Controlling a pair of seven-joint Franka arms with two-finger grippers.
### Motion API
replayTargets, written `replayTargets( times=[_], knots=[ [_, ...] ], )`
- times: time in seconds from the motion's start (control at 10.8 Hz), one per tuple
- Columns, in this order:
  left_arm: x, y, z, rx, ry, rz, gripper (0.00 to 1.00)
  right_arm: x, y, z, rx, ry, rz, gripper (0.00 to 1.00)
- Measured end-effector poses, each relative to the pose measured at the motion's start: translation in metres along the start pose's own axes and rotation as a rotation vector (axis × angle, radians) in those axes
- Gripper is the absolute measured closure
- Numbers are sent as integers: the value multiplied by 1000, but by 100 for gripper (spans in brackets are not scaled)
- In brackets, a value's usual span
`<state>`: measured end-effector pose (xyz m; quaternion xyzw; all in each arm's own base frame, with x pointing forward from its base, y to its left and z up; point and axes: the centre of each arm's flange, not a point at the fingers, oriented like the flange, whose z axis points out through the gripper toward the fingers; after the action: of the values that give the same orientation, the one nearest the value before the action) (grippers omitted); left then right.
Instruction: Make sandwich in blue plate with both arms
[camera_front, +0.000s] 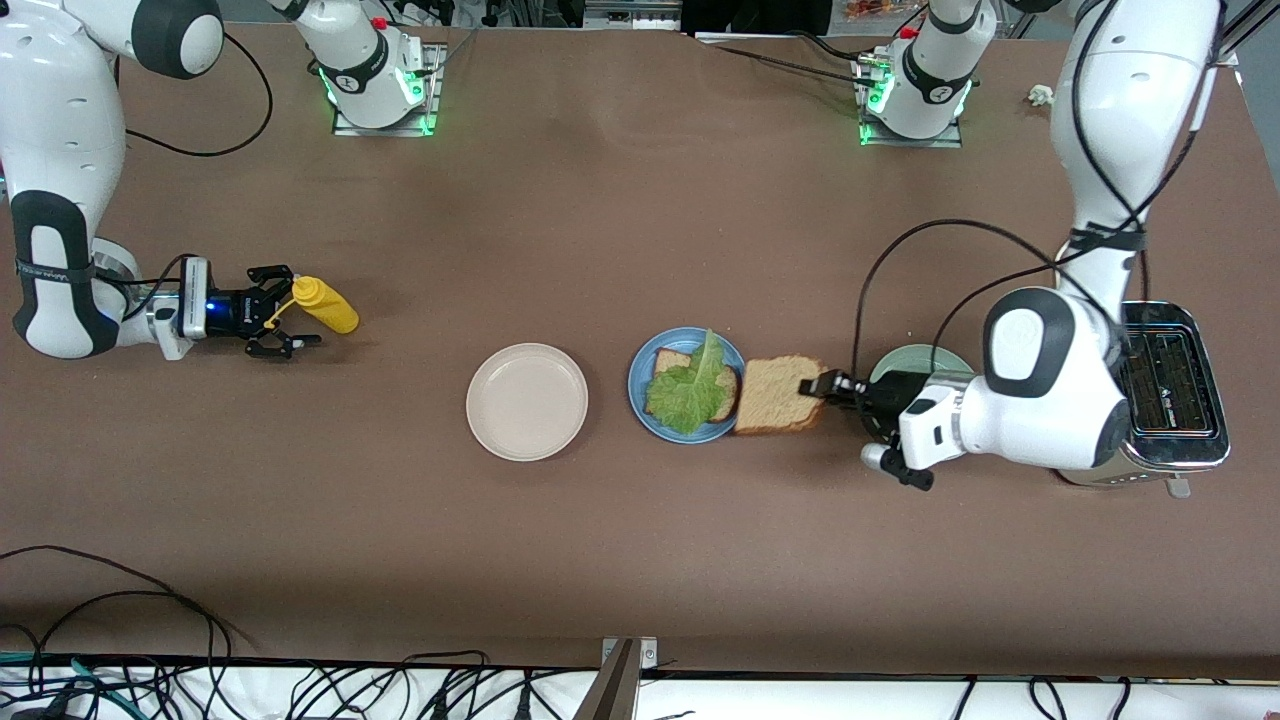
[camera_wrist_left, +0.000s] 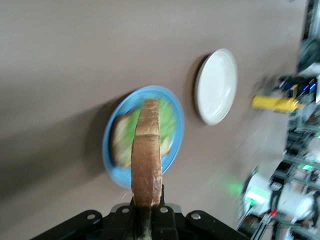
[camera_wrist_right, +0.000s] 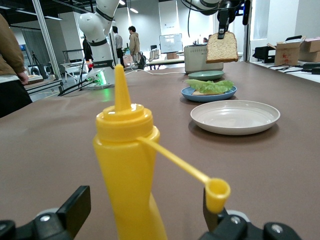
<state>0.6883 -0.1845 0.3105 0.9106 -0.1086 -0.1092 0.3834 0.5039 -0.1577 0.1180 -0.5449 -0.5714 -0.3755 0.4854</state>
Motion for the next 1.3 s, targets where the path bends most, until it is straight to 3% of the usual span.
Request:
replayTargets(
  times=[0.19,0.37,0.56,1.02,1.3],
  knots=[
    [15,13,34,-112,74,-36,90,-4,-10,-14,0,-12,26,0],
    [18,20,63,-217,75,-85,90,-7,-20,-30,0,-38,51,0],
    [10,5,89,-293,54,-160,90,0,-20,-54,29,-106,64,0],
    [-13,-22,128,-333,5,-214,90,46,3,-118,97,-329,171,0],
    [-24,-58,148,-335,-1,-163,90,110,33,-140,140,-437,278,0]
  ],
)
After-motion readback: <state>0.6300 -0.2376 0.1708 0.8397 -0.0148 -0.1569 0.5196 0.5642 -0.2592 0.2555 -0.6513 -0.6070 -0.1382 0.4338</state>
